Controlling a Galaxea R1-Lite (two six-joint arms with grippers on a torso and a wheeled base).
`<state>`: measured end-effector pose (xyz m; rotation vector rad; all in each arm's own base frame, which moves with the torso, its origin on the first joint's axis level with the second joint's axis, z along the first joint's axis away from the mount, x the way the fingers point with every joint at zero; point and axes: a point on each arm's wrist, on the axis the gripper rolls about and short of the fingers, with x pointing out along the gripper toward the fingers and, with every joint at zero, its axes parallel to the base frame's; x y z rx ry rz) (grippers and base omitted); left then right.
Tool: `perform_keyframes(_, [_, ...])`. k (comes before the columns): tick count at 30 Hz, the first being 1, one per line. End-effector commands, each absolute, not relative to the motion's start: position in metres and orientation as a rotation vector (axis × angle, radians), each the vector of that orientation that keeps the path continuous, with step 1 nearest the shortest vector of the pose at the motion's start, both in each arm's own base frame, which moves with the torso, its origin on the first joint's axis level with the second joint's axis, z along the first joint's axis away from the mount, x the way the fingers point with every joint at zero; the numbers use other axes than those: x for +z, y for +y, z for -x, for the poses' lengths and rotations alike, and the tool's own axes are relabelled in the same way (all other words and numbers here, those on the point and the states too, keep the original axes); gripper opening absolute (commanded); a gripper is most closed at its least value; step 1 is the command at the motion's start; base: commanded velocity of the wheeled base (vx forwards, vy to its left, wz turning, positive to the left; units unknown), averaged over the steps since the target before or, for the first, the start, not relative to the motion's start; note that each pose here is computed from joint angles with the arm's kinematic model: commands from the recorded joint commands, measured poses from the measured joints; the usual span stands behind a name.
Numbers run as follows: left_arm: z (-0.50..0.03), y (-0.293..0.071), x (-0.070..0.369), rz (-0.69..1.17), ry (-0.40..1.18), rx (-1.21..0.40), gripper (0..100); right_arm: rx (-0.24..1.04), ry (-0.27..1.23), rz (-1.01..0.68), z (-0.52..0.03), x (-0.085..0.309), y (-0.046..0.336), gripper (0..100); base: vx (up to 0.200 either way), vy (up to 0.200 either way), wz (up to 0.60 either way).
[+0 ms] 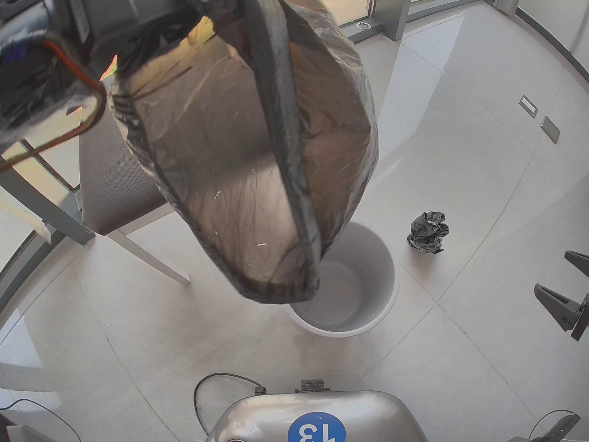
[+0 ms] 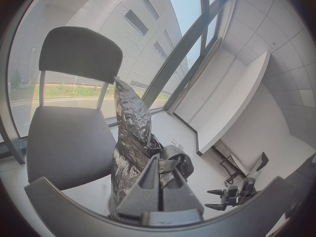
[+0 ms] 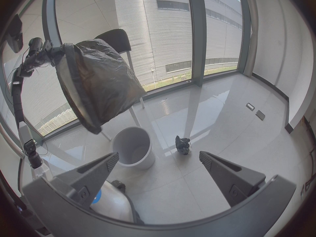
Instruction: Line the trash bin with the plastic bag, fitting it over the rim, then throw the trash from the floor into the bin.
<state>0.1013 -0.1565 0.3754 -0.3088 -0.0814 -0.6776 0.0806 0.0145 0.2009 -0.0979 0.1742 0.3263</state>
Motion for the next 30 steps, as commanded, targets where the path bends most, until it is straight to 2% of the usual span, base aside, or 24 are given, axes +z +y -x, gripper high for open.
perform_keyframes(1, [-0.103, -0.179, 0.385, 0.317, -0.085, -0.728, 0, 0.357, 0.219, 0.125, -0.098, 0.192, 0.019, 100, 0.0, 0.0, 0.0])
perform_keyframes(17, [-0.103, -0.232, 0.425, 0.36, -0.112, -0.824, 0, 0.534, 0.209, 0.18, -0.143, 0.208, 0.053, 100, 0.0, 0.0, 0.0])
perform_keyframes(28, [-0.1, -0.276, 0.442, 0.383, -0.118, -0.892, 0, 0.561, 0.16, 0.241, -0.183, 0.209, 0.071, 100, 0.0, 0.0, 0.0])
perform_keyframes(30, [-0.104, -0.295, 0.428, 0.338, -0.073, -0.897, 0, 0.564, 0.137, 0.242, -0.197, 0.209, 0.078, 100, 0.0, 0.0, 0.0])
